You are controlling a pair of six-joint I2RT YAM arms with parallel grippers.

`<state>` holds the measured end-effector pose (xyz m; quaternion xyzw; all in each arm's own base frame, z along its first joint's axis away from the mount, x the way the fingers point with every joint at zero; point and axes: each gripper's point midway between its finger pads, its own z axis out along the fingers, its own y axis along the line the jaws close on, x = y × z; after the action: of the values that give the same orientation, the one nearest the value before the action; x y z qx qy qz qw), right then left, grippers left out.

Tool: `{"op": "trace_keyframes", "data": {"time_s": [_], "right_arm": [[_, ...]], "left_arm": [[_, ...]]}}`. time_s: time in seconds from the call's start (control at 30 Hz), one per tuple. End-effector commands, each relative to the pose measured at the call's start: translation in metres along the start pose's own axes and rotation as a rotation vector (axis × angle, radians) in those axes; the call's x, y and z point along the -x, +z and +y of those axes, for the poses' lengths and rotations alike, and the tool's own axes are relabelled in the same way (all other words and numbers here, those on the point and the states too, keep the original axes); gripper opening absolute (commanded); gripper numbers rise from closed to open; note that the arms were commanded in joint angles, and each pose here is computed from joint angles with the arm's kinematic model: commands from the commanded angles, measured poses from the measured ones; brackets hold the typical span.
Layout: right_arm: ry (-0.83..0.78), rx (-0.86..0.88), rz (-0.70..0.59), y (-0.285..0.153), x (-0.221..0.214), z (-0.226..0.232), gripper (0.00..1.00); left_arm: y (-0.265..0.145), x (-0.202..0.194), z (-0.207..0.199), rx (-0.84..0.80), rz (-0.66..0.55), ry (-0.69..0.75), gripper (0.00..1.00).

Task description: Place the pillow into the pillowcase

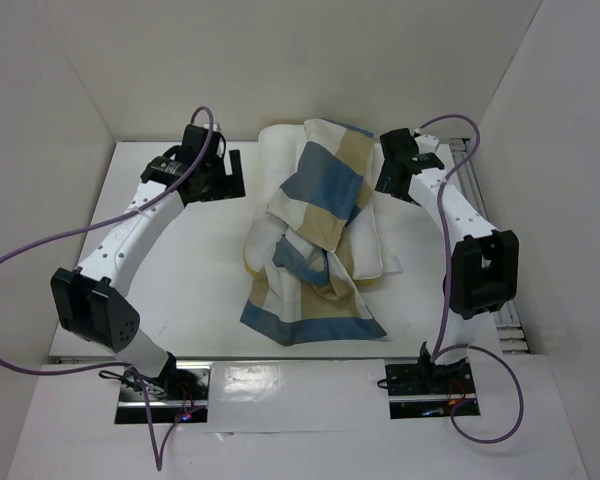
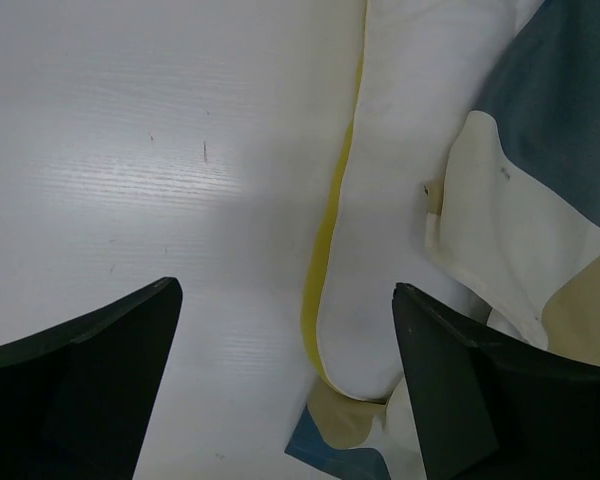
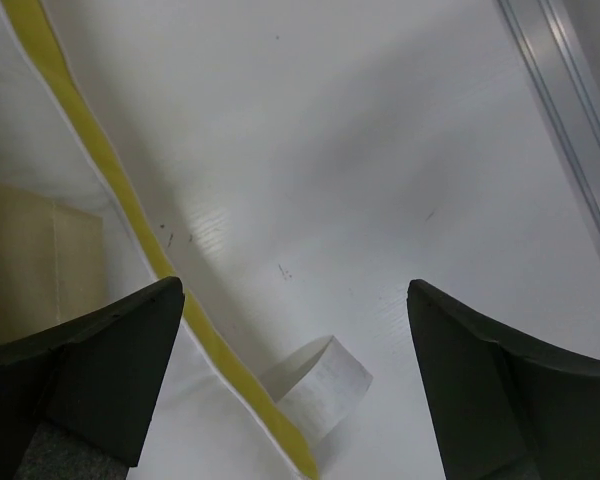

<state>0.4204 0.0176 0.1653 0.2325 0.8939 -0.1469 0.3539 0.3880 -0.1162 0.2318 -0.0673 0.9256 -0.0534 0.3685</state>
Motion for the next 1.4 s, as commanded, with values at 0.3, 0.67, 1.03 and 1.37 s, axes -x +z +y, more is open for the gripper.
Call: {"op": "trace_keyframes", "data": {"time_s": [0.3,0.67,1.03,1.37], "right_arm": [[0.022,0.415,0.025,-0.070,-0.006,0.037,1.00],[-0.028,0.889,0.119,-0.156,-0.038,0.092,1.00],[-0.099,0.875,0.292,-0.123,-0.104,0.137,0.94],[-0.146,0.856,0.252,-0.128,-0.096,0.154,0.16]], "left_arm": [[-0.015,0.021,-0.016,-0.070,-0.029,-0.001,1.00],[0.000,-0.038,-0.062,-0.353,0.182,0.018,1.00],[0.043,-0.049,-0.100,-0.504,0.274,-0.039,1.00],[0.053,-0.036,-0.131,-0.647,0.287,-0.049,0.00]]}}
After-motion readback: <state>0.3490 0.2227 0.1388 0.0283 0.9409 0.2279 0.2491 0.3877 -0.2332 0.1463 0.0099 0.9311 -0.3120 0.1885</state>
